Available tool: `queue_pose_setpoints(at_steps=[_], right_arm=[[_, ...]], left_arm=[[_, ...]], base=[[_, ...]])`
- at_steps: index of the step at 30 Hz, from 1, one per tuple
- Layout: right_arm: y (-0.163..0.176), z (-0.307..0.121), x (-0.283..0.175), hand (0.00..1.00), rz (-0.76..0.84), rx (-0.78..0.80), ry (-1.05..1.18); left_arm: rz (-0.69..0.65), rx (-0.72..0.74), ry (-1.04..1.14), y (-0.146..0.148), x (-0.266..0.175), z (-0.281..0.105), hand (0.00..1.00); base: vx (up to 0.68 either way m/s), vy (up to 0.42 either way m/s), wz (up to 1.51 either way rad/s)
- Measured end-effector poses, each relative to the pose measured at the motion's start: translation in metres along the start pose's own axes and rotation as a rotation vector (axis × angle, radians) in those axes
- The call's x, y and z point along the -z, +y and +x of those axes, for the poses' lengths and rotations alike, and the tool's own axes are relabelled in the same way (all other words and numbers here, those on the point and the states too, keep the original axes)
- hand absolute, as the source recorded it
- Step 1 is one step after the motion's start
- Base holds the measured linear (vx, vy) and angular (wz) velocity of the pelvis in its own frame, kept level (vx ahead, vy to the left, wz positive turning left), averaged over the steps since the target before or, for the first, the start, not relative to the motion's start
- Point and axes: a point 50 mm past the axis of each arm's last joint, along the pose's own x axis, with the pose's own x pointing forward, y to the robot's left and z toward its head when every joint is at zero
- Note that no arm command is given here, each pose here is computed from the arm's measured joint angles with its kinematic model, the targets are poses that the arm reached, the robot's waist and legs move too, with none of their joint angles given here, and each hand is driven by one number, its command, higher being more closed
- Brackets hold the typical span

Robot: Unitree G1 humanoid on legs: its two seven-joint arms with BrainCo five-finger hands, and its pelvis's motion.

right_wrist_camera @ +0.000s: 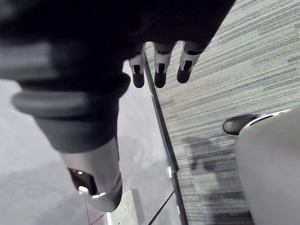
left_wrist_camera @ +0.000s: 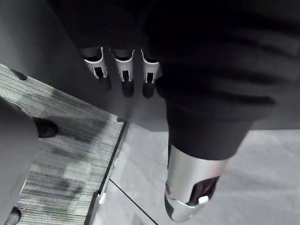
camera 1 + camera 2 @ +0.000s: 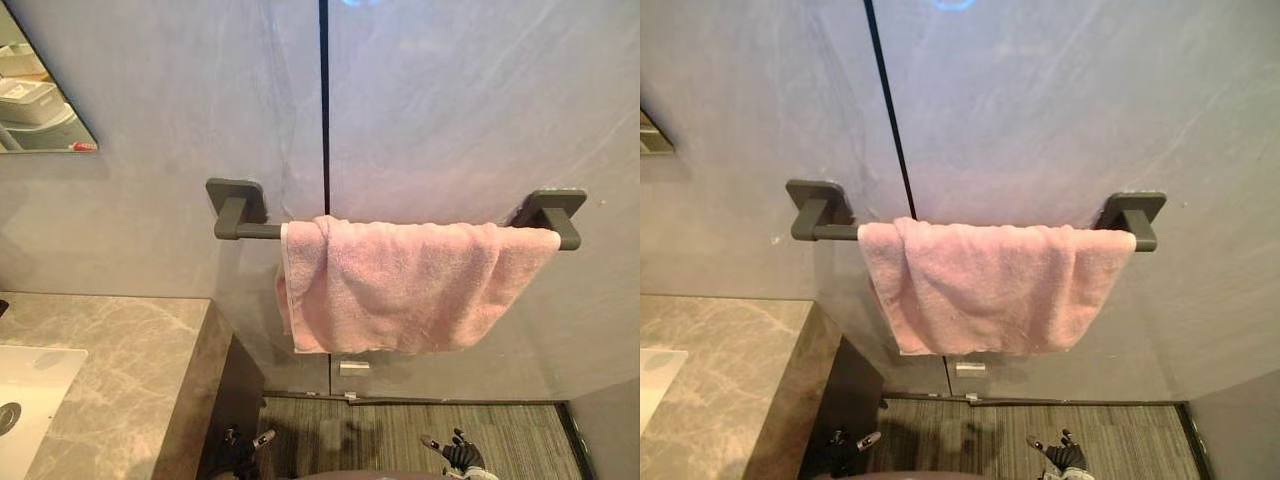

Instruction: Organize washtable

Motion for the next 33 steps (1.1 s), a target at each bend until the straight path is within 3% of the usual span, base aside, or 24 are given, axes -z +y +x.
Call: queue_pose_setpoints(at_steps=[13, 20, 27, 33], right_arm=[[0.015, 0.0, -0.025, 0.0, -0.023, -0.031, -0.104], [0.035, -0.002, -0.044, 0.0, -0.063, -0.097, -0.17], [0.002, 0.009, -0.046, 0.0, -0.106, 0.017, -0.122], [0.003, 0.01, -0.042, 0.0, -0.085, 0.024, -0.101]], left_arm=[[-0.004, -0.007, -0.055, -0.001, -0.022, 0.006, 0.0], [-0.056, -0.035, -0.077, 0.0, -0.027, 0.005, 0.0], [-0.07, -0.015, -0.055, -0.014, -0.022, 0.004, 0.0], [-0.072, -0.016, -0.036, -0.011, -0.017, 0.004, 0.0]], base=[[-0.03, -0.039, 0.05], [-0.1, -0.348, 0.76], [-0.24, -0.334, 0.92], [-0.16, -0.076, 0.89]])
